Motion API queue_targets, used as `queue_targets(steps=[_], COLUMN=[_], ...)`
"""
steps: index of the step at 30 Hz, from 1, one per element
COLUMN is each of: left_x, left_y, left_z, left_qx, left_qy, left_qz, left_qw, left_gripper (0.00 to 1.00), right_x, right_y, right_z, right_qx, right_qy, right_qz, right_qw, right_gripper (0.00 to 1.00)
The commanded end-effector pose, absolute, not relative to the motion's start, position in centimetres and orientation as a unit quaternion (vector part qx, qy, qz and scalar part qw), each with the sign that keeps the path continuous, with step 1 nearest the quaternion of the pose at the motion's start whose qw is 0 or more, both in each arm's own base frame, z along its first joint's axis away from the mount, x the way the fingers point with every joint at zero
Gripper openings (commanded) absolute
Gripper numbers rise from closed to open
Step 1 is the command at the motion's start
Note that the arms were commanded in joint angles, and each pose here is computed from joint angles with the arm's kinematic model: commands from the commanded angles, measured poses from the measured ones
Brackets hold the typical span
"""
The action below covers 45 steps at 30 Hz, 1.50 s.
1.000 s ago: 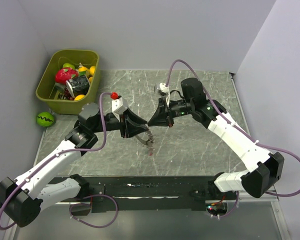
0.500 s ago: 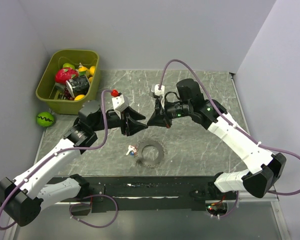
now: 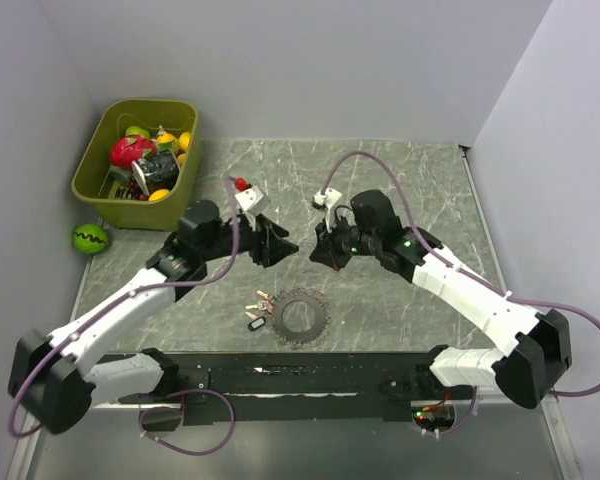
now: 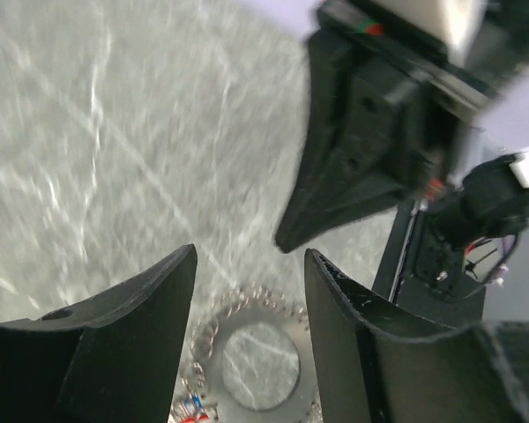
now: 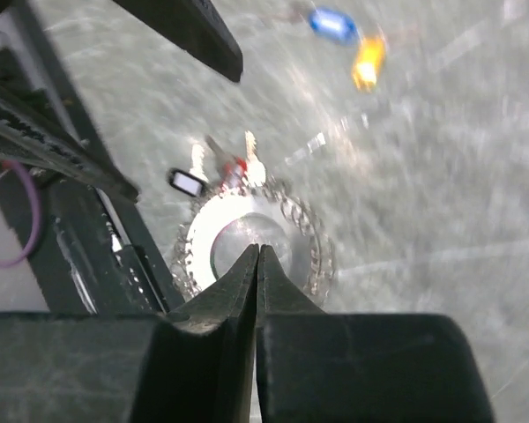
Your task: Put the keys on the keyring
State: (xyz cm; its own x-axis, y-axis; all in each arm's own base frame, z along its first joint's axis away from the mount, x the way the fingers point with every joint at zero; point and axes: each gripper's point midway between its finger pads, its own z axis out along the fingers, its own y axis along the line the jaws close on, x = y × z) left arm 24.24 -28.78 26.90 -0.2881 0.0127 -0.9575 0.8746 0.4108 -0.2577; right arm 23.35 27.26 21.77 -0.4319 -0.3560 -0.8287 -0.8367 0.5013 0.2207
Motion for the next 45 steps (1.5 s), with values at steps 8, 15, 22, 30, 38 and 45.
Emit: queue_targets(steps=[8, 15, 22, 30, 38, 45], left_x=[27.4, 27.7, 28.2, 28.3, 28.4, 28.2], left_y=[-30.7, -30.8, -31.0, -31.3, -31.1, -31.0], left_z=[15.4, 12.0, 11.0, 10.9, 11.0, 11.1], left_qx=[0.278, 0.268, 0.267, 0.271, 0.268, 0.270], left_qy=[0.786, 0.810, 0.818, 0.817, 0.820, 0.820], left_qz=[-0.410, -0.398, -0.391, -0.394, -0.388, -0.386], left_qw=[0.371, 0.338, 0.328, 0.323, 0.324, 0.326], left_gripper=[0.55, 0.57, 0.59, 0.60, 0.60, 0.60], right_x=[23.4, 20.6, 18.4, 15.8, 17.2, 23.6], right_y=[25.5, 23.7, 22.2, 23.3, 24.0, 24.5], right_z=[10.2, 4.2, 1.8, 0.9, 0.6, 2.2], right_qx=[-0.161, -0.100, -0.072, -0.071, -0.073, -0.090], right_qy=[0.915, 0.958, 0.973, 0.963, 0.963, 0.963], right_qz=[0.277, 0.231, 0.202, 0.257, 0.254, 0.224], right_qw=[0.244, 0.139, 0.084, 0.034, 0.045, 0.125], right_gripper=[0.34, 0.46, 0.46, 0.29, 0.00, 0.00])
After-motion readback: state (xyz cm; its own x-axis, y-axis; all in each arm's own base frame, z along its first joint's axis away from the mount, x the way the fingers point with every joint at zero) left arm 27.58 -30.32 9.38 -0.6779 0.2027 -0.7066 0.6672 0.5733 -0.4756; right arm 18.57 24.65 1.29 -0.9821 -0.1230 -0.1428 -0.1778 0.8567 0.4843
